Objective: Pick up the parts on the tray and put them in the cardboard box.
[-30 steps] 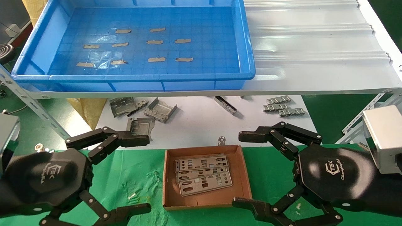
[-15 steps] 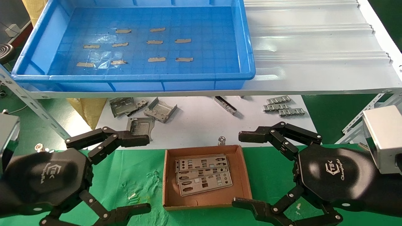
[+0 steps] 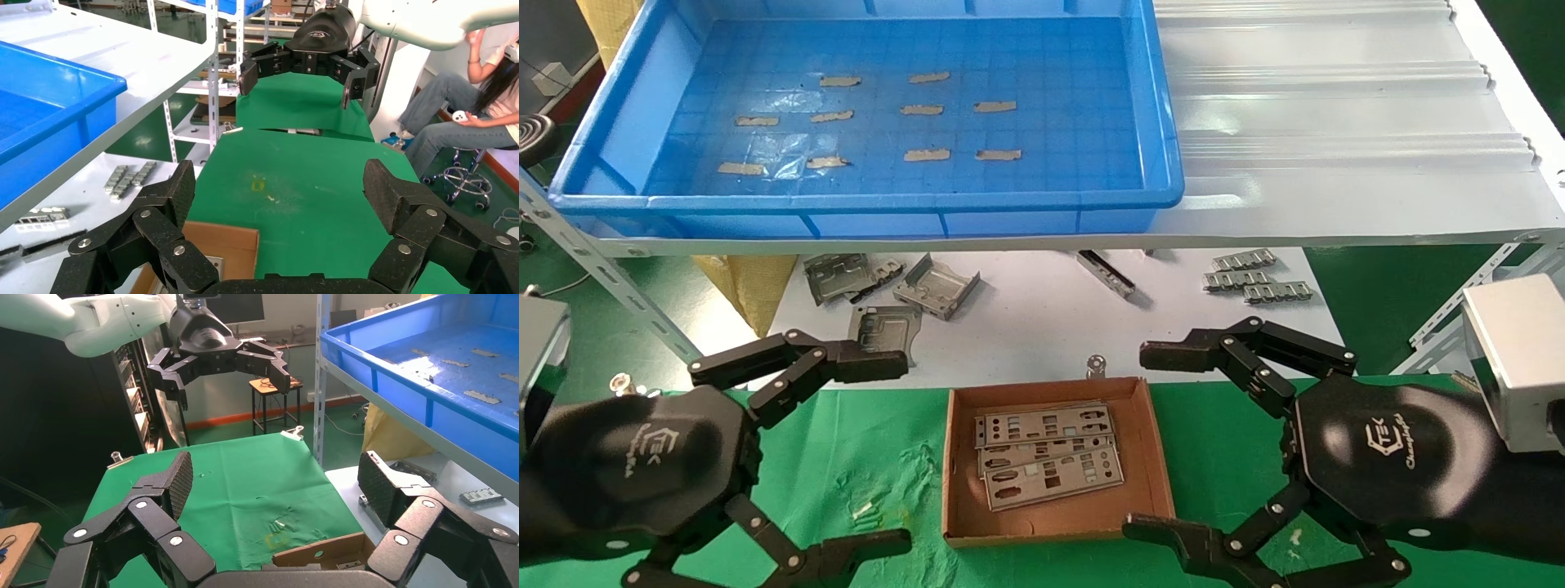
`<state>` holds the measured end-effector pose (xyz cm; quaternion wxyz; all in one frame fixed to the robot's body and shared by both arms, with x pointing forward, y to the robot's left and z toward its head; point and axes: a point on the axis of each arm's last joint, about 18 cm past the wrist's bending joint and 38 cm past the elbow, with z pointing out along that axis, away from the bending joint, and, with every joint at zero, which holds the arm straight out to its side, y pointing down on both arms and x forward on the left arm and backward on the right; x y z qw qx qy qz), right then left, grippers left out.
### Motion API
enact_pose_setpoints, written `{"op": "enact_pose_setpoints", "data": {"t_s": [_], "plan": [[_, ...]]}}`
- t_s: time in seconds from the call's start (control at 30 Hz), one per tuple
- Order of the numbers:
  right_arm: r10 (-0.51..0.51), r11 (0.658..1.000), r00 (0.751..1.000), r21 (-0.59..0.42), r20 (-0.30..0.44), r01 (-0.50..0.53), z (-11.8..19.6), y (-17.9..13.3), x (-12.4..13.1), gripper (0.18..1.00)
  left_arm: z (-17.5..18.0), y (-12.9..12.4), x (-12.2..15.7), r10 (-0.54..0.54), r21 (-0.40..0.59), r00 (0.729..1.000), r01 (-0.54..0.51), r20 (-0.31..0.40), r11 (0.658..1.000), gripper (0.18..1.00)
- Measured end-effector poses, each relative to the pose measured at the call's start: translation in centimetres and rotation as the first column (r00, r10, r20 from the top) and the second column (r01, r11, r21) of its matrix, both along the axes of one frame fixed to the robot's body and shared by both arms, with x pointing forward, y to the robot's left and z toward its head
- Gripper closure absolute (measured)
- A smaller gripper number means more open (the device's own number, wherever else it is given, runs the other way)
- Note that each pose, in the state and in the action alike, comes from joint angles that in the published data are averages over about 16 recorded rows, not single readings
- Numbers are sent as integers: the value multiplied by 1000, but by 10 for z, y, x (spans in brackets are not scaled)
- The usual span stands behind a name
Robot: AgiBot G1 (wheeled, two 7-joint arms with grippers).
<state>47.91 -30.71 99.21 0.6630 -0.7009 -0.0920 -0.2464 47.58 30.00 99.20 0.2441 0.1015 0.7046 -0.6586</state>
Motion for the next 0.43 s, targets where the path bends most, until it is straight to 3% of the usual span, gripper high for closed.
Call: {"op": "enact_pose_setpoints", "data": {"t_s": [0.43], "plan": [[0, 1000, 1000, 0, 0, 0, 0, 0, 0, 178, 0, 0, 0, 0, 0, 1000, 0, 0, 1000, 184]]}}
